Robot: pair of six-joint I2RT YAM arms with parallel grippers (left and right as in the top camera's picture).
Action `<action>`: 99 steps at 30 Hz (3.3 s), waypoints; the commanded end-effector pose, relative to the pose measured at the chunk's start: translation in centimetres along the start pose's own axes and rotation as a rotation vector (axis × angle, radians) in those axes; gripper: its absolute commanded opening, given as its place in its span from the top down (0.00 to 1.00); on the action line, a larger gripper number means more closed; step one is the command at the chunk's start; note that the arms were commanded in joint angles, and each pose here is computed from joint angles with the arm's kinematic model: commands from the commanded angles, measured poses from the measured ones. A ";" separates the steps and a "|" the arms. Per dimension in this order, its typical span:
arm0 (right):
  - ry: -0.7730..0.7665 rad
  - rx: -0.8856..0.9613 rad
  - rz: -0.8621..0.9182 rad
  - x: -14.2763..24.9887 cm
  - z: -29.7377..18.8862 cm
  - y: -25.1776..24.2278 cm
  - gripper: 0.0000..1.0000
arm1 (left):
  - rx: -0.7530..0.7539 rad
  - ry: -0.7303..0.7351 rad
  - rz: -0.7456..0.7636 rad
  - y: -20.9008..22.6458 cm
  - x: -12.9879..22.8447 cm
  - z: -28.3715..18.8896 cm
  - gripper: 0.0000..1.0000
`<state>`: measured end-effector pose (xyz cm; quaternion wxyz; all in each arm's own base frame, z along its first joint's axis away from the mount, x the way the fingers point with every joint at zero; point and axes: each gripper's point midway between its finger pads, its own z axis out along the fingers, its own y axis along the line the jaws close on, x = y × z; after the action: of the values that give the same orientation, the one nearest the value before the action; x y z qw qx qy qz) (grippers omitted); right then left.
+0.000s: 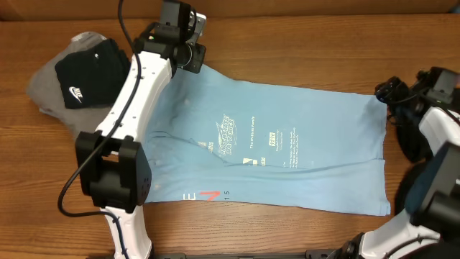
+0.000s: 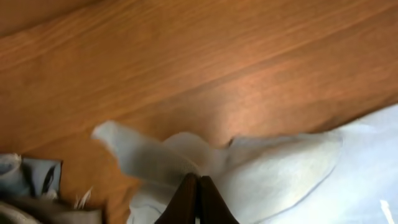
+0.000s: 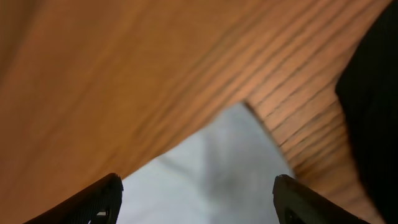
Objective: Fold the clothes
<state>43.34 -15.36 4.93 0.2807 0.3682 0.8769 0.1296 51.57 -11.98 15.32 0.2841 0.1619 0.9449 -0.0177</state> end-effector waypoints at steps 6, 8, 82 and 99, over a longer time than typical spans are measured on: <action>-0.053 0.181 -0.021 -0.8 2.6 -3.8 0.23 | 0.002 0.101 -0.026 0.1 2.4 -0.8 0.96; -0.056 0.178 -0.022 -0.8 3.0 -3.8 0.24 | 0.003 0.119 -0.025 0.0 2.9 -0.9 0.96; 0.499 0.601 0.120 13.0 -15.9 -8.0 0.16 | -0.026 0.921 -0.018 -0.6 22.9 -11.0 0.00; 0.598 0.357 0.394 18.2 -13.0 -11.8 0.10 | 0.125 0.438 -0.091 -1.8 14.0 -16.9 0.00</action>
<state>17.87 -12.43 3.21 -0.0961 0.5324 0.8392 0.0556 30.70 -7.12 17.19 -0.0235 0.1410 0.9894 -0.0245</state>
